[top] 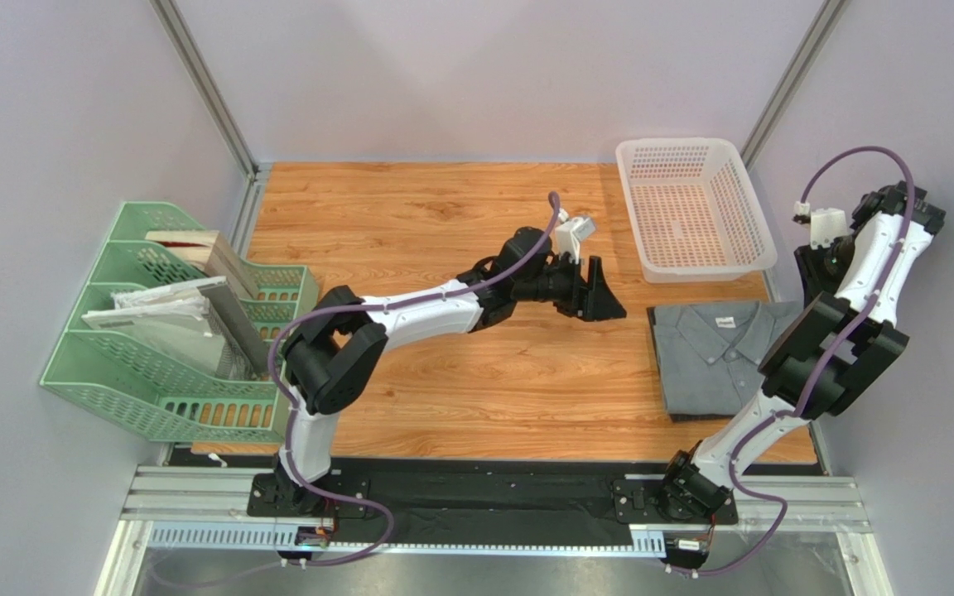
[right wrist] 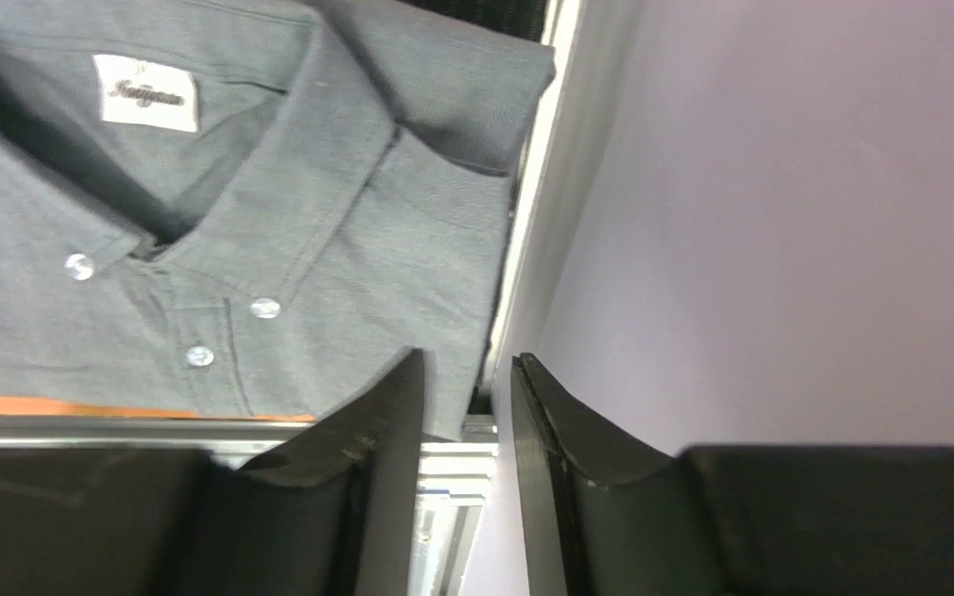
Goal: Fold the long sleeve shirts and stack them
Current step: Neatly place the folded shirt to the corner
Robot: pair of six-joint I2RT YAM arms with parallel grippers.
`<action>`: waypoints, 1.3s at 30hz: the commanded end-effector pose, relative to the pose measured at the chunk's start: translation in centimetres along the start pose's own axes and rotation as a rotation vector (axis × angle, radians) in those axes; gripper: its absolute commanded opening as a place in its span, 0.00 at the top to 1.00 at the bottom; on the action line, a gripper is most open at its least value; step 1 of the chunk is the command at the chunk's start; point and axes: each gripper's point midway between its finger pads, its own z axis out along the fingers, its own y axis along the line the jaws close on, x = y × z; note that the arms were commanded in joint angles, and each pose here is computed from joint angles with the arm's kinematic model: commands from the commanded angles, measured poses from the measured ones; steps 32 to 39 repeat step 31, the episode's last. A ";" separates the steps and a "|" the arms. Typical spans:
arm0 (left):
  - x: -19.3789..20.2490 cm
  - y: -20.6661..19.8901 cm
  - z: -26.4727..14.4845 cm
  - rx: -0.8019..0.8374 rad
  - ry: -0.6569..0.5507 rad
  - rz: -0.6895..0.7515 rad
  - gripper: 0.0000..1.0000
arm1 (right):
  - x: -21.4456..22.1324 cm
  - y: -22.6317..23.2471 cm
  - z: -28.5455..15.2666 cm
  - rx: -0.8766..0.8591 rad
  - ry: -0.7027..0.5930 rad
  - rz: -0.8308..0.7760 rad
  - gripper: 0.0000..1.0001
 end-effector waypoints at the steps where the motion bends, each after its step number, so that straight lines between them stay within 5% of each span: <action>1: -2.1 -0.3 -4.0 0.008 0.053 0.102 0.28 | 1.5 6.1 -0.5 -0.224 0.065 0.038 0.67; 4: -4.2 2.1 -8.6 -0.072 0.119 0.153 0.18 | -1.2 10.3 -2.3 -0.385 -0.087 0.053 0.58; 5: -5.6 4.0 -10.7 -0.110 0.116 0.143 0.01 | -1.9 11.5 -2.9 -0.414 -0.116 0.057 0.54; 12: -8.2 9.6 -24.6 -0.307 0.252 0.125 0.01 | -8.9 25.0 -6.2 -0.656 -0.295 -0.085 0.29; 13: -8.4 10.7 -26.1 -0.344 0.271 0.187 0.01 | -9.9 26.1 -5.9 -0.653 -0.336 -0.109 0.14; 16: -7.9 12.6 -30.4 -0.443 0.330 0.160 0.01 | -12.2 30.4 -6.2 -0.666 -0.407 -0.172 0.00; 24: -3.9 16.5 -36.2 -0.651 0.305 0.101 0.01 | -12.8 37.6 -1.5 -0.606 -0.449 -0.270 0.00; 39: -3.2 16.1 -37.2 -0.715 0.257 0.114 0.01 | -13.3 38.4 -1.3 -0.590 -0.466 -0.256 0.00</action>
